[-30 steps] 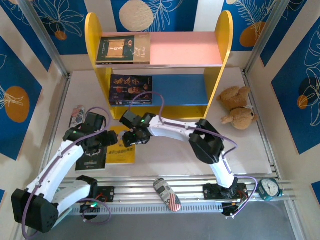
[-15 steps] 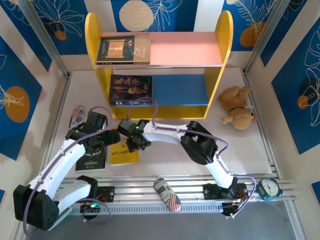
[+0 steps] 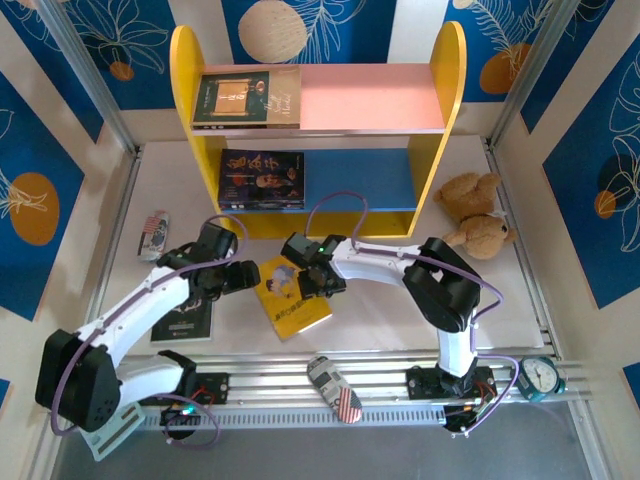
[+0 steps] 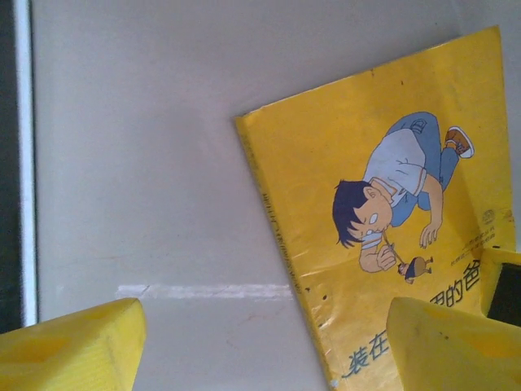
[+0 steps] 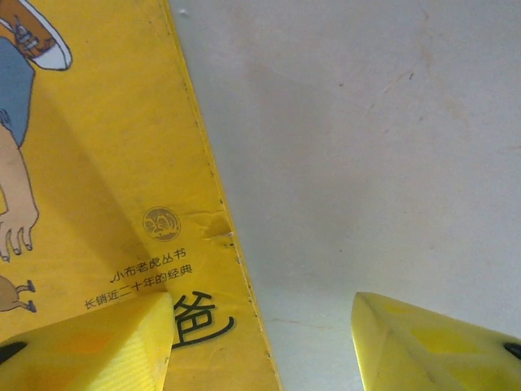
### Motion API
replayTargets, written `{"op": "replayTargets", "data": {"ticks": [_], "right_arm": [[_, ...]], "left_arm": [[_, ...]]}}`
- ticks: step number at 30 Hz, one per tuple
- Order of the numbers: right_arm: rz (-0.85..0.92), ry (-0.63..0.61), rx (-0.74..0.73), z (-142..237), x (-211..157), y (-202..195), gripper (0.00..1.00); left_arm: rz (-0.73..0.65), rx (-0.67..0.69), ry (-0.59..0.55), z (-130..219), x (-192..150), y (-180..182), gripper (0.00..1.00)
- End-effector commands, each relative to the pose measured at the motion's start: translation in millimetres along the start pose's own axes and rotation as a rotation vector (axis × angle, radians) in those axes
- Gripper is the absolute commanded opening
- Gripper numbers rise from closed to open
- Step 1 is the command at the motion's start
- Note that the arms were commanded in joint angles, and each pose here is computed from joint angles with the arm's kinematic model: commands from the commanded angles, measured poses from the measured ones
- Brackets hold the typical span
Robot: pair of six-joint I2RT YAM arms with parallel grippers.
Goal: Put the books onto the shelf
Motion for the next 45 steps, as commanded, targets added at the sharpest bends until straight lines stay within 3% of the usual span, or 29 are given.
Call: {"op": "replayTargets", "data": {"ticks": [1, 8, 22, 31, 39, 45], "right_arm": [[0.006, 0.087, -0.006, -8.5, -13.7, -11.0, 0.6], [0.027, 0.073, 0.111, -7.1, -6.8, -2.1, 0.58], [0.023, 0.085, 0.181, -13.8, -12.4, 3.2, 0.54], [0.025, 0.094, 0.303, -20.4, -13.0, 16.6, 0.42], [0.059, 0.11, 0.483, -26.4, -14.4, 44.8, 0.32], [0.09, 0.123, 0.523, -28.1, -12.9, 60.2, 0.31]], "left_arm": [[-0.007, -0.033, 0.029, -10.3, -2.7, -8.8, 0.78], [-0.006, -0.044, 0.095, -35.4, -11.2, -12.4, 0.78], [0.0, -0.033, 0.139, -56.3, -17.1, -12.0, 0.78], [0.008, 0.013, 0.2, -76.9, -30.7, -5.9, 0.78], [-0.007, -0.071, 0.208, -80.3, -31.0, -25.0, 0.77], [-0.017, -0.282, 0.162, -53.4, -23.8, -49.9, 0.76]]}}
Point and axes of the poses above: each hand's point on the last joint's axis, 136 mm out from that joint toward the fingers, its own z axis back along the fingers, its own y axis along the line the jaws close on, x = y × z, the point moved 9 cm from there along z, back along the fingers, and after that the axes turned 8 degrees about z, right-handed, at the moved point
